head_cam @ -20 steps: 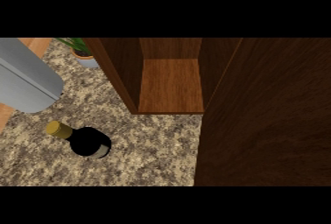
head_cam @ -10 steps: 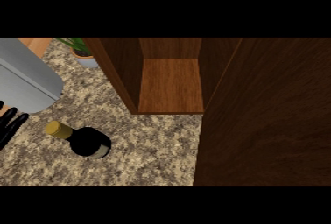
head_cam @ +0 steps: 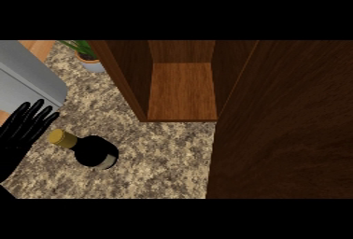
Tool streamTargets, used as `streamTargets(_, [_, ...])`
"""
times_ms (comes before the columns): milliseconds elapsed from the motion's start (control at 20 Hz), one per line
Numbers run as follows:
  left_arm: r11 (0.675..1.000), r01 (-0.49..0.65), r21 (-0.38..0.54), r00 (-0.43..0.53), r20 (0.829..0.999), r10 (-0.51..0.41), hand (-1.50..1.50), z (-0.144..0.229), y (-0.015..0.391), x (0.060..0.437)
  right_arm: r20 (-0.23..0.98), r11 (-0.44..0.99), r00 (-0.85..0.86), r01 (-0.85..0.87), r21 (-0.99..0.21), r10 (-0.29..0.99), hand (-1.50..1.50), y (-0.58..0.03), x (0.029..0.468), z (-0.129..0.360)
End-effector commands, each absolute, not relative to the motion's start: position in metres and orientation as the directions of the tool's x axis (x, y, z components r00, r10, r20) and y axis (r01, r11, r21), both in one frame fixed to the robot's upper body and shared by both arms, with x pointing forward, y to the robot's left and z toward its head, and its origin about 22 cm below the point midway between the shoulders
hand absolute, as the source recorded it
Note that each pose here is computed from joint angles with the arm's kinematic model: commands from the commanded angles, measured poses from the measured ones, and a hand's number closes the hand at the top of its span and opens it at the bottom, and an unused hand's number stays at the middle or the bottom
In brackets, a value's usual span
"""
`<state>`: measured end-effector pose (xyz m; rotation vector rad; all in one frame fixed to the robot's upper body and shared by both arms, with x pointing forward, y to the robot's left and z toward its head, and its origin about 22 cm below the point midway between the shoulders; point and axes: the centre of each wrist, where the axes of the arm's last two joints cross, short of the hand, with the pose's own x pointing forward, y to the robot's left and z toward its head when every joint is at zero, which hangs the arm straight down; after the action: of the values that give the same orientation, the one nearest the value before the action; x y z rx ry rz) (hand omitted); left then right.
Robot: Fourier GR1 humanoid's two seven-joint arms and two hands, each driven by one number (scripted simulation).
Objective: Pick up the wine, place it into the cabinet and close the cabinet
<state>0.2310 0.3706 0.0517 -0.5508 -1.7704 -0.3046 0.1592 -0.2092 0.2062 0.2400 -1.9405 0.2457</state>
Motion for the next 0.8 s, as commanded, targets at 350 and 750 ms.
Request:
streamTargets(350, [0.854,0.512,-0.095,-0.14,0.971,0.192,-1.5,-0.022,0.379,0.26,0.918,0.947,-0.389,-0.317,-0.048,-0.084,-1.5,-0.199,0.135,0.217])
streamTargets(750, [0.835,0.531,-0.141,-0.077,0.974,0.214,-1.5,-0.06,0.384,0.251,0.913,0.949,-0.4,-0.312,-0.056,-0.078,-1.5,-0.21,0.152,0.212])
